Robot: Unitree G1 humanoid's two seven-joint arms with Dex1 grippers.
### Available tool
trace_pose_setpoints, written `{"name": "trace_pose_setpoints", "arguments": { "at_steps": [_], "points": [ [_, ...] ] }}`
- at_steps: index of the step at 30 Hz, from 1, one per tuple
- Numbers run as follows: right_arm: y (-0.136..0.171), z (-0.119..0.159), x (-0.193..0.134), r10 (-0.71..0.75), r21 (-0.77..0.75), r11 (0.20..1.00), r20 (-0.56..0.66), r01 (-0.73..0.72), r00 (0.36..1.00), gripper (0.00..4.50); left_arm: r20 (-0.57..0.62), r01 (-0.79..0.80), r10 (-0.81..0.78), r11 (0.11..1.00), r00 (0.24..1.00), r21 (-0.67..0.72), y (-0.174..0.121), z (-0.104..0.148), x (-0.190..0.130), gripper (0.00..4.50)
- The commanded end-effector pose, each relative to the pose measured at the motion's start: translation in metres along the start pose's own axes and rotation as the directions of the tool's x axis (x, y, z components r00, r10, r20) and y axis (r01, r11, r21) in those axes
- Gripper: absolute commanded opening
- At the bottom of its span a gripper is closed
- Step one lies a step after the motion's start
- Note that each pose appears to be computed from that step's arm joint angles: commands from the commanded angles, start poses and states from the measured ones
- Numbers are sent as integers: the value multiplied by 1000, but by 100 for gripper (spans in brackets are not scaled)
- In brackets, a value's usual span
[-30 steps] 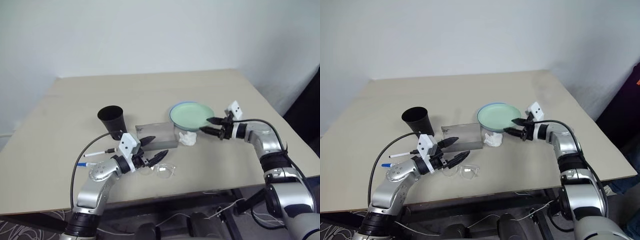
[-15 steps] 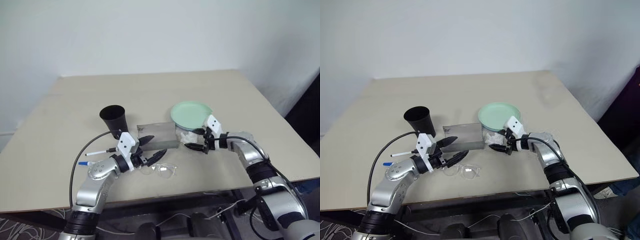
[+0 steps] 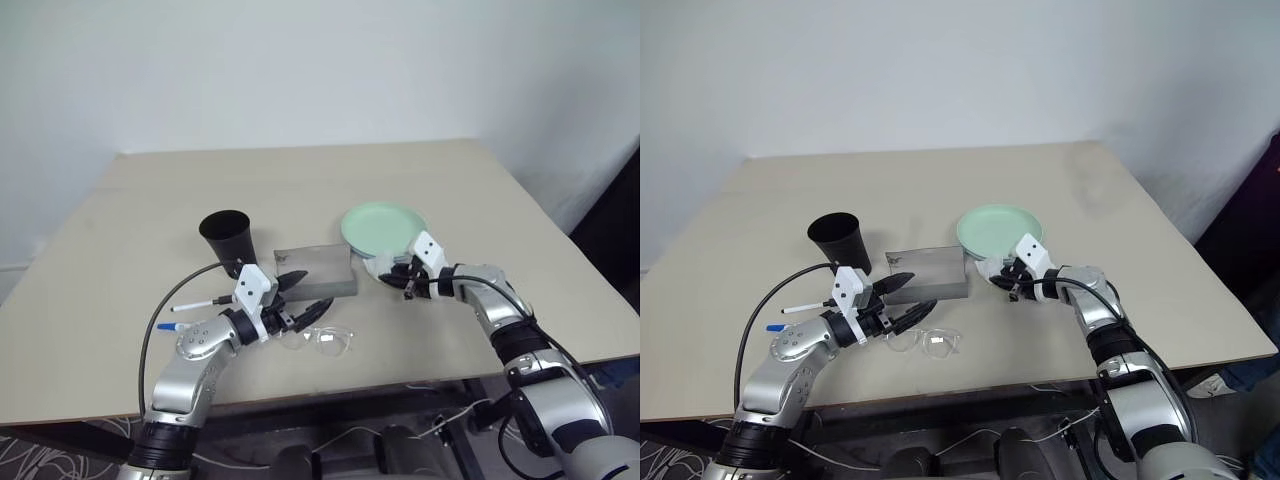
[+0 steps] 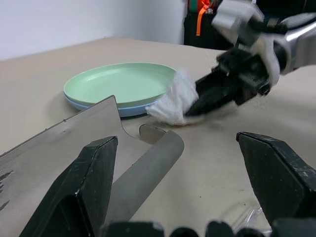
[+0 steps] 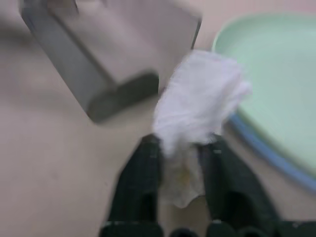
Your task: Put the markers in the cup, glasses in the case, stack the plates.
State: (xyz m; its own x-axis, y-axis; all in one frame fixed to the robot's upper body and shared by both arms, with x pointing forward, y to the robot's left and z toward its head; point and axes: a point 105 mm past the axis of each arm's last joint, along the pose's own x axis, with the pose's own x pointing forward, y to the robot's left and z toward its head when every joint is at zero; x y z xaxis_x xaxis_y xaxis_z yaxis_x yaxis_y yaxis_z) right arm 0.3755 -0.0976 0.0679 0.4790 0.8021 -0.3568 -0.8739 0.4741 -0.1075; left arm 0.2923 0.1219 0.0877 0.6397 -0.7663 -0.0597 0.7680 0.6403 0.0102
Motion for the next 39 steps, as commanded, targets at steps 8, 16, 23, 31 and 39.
{"name": "trace_pose_setpoints", "arguments": {
  "at_steps": [8, 16, 23, 31, 39],
  "points": [
    [-59, 79, -16, -229, -7, 972, 173, 234, 958, 64, 38, 8, -10, 999, 999, 47, 0, 13, 1, 411],
    [-77, 55, 3, -374, -152, 915, 27, 374, 927, 64, 42, 13, -15, 998, 999, 55, 1, 16, 2, 411],
    [-74, 55, 6, -356, -134, 923, 59, 361, 933, 259, 30, 15, -17, 998, 999, 68, 2, 17, 1, 411],
    [-67, 63, -10, -283, -158, 937, 186, 313, 941, 259, -132, 203, -181, 963, 975, 176, 9, 17, 2, 411],
    [-12, 62, -27, 64, -151, 988, 276, -23, 959, 259, -394, 551, -449, 811, 802, 197, 5, 14, -1, 411]
  ]
}}
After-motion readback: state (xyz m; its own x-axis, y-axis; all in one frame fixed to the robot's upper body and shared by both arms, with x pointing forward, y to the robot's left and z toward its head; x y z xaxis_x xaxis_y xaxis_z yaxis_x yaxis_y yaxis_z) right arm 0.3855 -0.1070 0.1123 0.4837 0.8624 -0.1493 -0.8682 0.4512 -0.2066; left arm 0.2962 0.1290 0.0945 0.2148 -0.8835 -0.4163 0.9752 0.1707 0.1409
